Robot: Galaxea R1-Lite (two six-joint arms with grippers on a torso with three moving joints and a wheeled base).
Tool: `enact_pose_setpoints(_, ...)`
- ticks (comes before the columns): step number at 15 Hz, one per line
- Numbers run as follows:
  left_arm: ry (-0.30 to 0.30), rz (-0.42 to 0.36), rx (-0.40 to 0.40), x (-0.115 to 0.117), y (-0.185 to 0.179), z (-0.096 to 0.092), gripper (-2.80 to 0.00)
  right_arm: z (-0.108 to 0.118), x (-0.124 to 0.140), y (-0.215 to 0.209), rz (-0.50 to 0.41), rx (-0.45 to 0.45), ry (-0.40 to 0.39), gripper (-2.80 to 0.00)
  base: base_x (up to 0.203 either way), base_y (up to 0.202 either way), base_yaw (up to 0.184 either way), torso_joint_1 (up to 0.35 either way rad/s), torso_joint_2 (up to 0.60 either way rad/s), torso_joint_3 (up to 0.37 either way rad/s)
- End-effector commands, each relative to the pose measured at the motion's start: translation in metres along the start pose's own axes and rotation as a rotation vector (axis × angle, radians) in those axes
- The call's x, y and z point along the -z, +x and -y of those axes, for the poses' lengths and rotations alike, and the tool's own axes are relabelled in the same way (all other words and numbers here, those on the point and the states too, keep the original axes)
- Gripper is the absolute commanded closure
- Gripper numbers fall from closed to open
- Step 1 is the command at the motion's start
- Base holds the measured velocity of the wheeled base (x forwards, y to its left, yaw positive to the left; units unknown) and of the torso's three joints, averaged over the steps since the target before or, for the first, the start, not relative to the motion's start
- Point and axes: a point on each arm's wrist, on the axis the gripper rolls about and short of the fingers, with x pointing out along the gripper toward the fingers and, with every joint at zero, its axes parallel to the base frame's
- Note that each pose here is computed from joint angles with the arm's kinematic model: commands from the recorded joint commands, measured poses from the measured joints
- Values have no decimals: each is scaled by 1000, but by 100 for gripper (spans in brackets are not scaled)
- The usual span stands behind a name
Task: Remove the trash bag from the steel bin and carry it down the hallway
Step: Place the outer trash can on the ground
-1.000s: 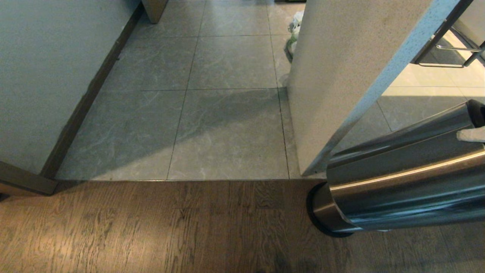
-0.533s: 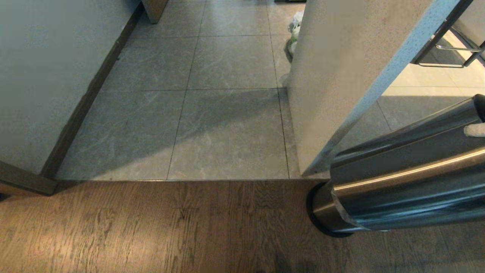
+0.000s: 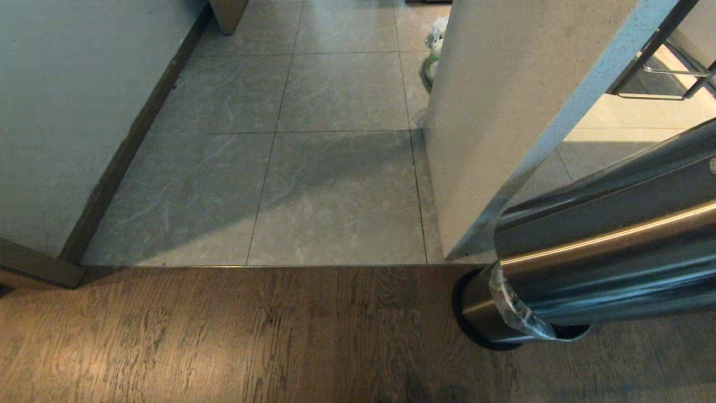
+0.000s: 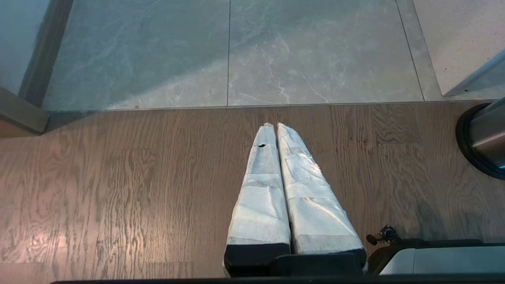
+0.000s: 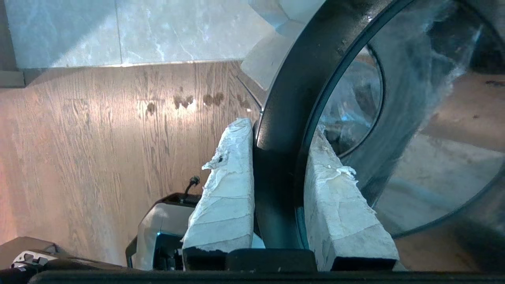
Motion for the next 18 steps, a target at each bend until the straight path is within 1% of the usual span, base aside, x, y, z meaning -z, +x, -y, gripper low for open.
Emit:
enact_pose_setpoints(1,0,0,0,0,0,0,0,1,-2,-3,16,11,-1,0,0,0,0,0,0,0)
enact_pose_setpoints(2,0,0,-1,0,0,0,0,1,-3,-4,21,18,1,0,0,0,0,0,0,0)
enact_pose_setpoints(6,0,0,-1,0,0,0,0,10,-6,-11,55,94,20,0,0,0,0,0,0,0)
enact_pose_setpoints(8,0,0,-1,0,0,0,0,16,-6,-12,57,133,26,0,0,0,0,0,0,0)
enact_pose_setpoints(11,0,0,-1,0,0,0,0,28,-8,-11,63,190,50,0,0,0,0,0,0,0)
enact_pose_setpoints(13,0,0,-1,0,0,0,0,40,-9,-11,61,243,83,0,0,0,0,0,0,0)
enact_pose_setpoints(18,0,0,0,0,0,0,0,67,-14,-10,51,335,100,0,0,0,0,0,0,0)
